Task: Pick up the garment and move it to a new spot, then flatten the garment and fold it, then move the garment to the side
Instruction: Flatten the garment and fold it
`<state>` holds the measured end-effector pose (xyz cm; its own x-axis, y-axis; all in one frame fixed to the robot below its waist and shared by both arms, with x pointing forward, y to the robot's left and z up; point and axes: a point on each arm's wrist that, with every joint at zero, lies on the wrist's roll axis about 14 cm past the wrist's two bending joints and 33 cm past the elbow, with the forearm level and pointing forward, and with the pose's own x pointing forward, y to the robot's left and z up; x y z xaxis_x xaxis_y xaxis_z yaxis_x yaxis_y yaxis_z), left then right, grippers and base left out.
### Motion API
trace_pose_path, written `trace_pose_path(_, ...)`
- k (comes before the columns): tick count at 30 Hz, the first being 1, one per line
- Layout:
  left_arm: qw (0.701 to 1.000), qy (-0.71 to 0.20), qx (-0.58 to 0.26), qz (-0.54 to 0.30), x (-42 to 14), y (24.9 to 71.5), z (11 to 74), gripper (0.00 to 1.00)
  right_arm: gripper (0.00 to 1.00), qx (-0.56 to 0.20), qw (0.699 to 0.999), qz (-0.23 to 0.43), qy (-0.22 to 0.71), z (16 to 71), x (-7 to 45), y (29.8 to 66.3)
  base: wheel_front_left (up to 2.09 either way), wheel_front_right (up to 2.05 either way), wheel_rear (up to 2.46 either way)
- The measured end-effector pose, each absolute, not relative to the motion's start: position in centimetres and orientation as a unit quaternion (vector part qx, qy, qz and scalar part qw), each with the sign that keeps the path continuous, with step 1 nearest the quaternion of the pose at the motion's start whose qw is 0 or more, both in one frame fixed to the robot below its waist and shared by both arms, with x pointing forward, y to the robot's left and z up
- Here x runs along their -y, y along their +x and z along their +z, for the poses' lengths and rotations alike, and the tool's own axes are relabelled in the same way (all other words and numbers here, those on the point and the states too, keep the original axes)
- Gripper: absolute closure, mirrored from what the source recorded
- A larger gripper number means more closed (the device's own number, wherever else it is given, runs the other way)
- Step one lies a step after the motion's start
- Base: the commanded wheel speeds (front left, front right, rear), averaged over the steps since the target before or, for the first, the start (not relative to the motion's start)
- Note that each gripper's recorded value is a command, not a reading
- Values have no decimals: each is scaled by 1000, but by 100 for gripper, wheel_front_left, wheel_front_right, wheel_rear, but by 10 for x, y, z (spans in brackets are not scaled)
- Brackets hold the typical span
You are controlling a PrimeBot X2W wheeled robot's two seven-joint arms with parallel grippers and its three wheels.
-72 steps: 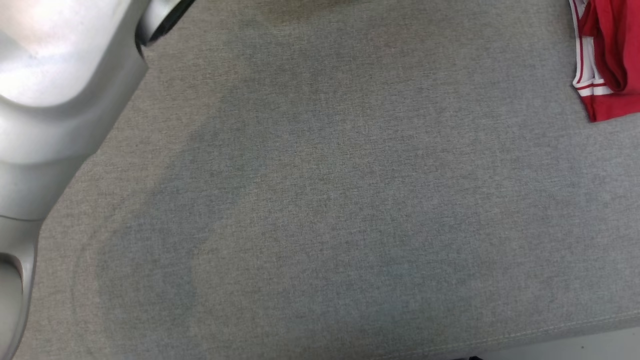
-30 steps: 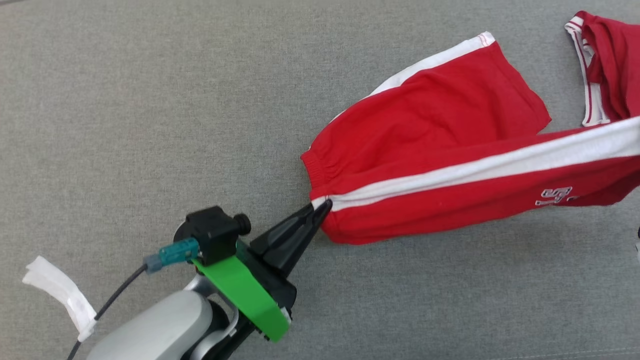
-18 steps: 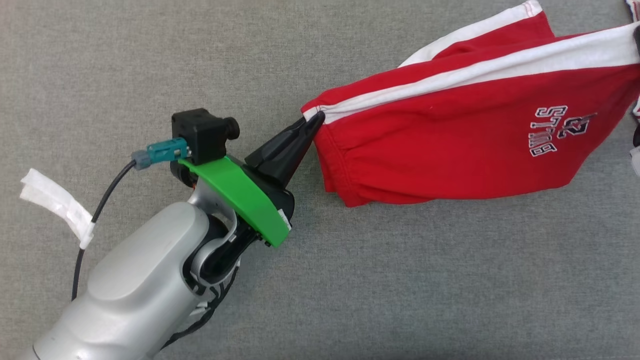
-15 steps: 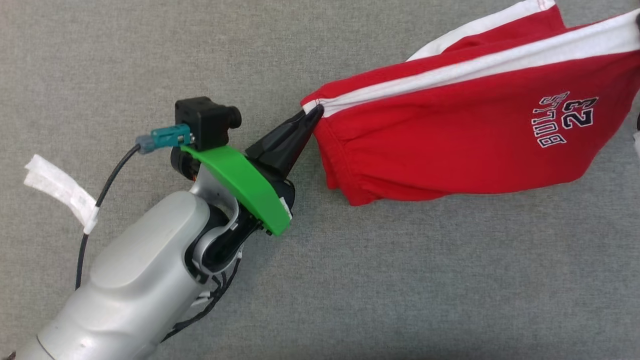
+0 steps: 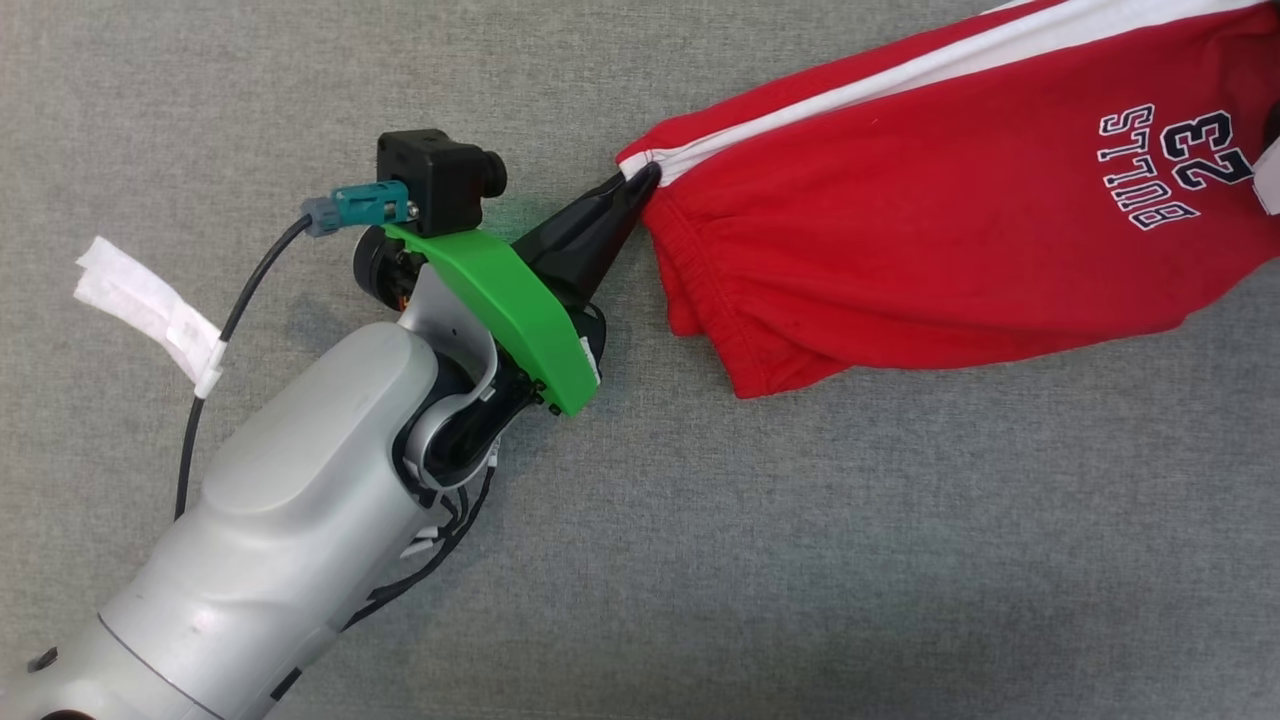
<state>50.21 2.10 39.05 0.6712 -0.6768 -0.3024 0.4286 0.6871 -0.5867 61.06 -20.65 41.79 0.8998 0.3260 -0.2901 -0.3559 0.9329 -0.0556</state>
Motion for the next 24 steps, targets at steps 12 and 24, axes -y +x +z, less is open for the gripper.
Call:
trace_pose_path(12, 904, -225, -211, -296, -28, 503, 404, 0, 0, -96, 978, 175, -57, 431, 205, 610, 0, 0, 0)
trace_pose_path(24, 960, -180, -79, -201, -56, 453, 466, 0, 0, -76, 982, 171, -5, 454, 195, 527, 0, 0, 0)
